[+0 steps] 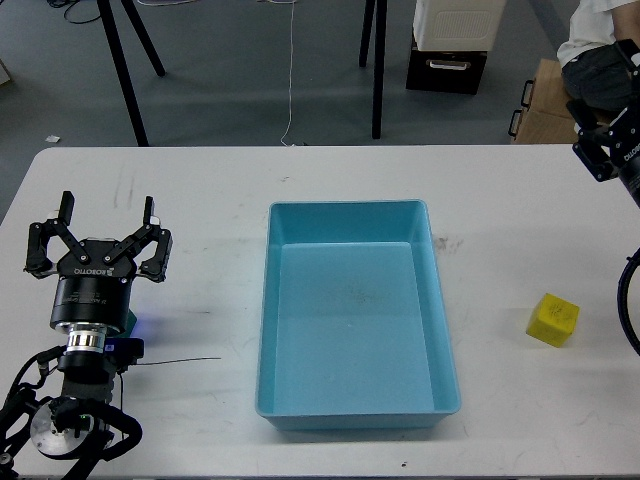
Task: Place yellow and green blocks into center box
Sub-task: 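Raise the right gripper away from the yellow cube, then lower the right gripper onto the yellow cube and close it, then lift the yellow cube and carry it over the blue box, then lower the yellow cube into the box and open the right gripper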
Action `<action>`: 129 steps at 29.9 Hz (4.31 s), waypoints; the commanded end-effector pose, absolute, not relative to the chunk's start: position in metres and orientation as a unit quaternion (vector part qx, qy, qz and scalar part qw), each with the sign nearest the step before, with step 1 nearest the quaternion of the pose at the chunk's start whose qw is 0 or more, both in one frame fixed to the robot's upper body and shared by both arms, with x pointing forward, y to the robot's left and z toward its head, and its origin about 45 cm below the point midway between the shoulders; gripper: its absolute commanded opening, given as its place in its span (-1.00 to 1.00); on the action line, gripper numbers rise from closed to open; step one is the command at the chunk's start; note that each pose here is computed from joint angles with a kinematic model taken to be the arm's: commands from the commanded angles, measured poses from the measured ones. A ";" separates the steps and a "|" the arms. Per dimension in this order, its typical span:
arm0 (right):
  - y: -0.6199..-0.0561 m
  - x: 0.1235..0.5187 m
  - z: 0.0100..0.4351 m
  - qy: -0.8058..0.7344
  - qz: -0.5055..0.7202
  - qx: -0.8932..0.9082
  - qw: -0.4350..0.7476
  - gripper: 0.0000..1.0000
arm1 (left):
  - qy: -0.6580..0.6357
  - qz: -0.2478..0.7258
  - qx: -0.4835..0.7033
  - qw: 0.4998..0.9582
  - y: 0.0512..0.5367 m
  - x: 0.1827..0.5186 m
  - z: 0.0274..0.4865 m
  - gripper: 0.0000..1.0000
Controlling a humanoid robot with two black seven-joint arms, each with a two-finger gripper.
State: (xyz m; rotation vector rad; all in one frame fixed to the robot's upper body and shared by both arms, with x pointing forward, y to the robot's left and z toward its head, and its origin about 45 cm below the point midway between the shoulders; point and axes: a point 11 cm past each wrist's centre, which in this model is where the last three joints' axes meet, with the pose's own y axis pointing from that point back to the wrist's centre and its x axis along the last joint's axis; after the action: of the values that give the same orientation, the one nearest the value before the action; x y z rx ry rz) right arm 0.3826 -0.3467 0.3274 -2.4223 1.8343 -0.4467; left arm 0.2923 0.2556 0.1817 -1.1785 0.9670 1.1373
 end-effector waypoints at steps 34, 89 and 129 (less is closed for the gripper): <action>-0.398 0.296 0.253 -0.033 -0.505 -0.657 -0.559 0.84 | 0.419 0.490 -0.505 0.574 0.253 0.292 0.176 1.00; -0.276 0.428 0.336 -0.051 -0.646 -0.566 -0.509 -0.98 | 0.420 0.499 -0.503 0.568 0.255 0.292 0.169 1.00; -0.108 0.341 0.189 -0.310 -0.597 -0.632 -0.383 0.93 | 0.412 0.495 -0.508 0.571 0.257 0.299 0.176 1.00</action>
State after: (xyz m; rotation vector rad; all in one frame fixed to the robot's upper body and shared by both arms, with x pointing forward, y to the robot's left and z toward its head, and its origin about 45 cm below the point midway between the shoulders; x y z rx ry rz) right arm 0.3421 -0.1074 0.1881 -2.6090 -1.3687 -2.6027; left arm 0.2974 0.2573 0.1751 -1.1937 0.9696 1.1638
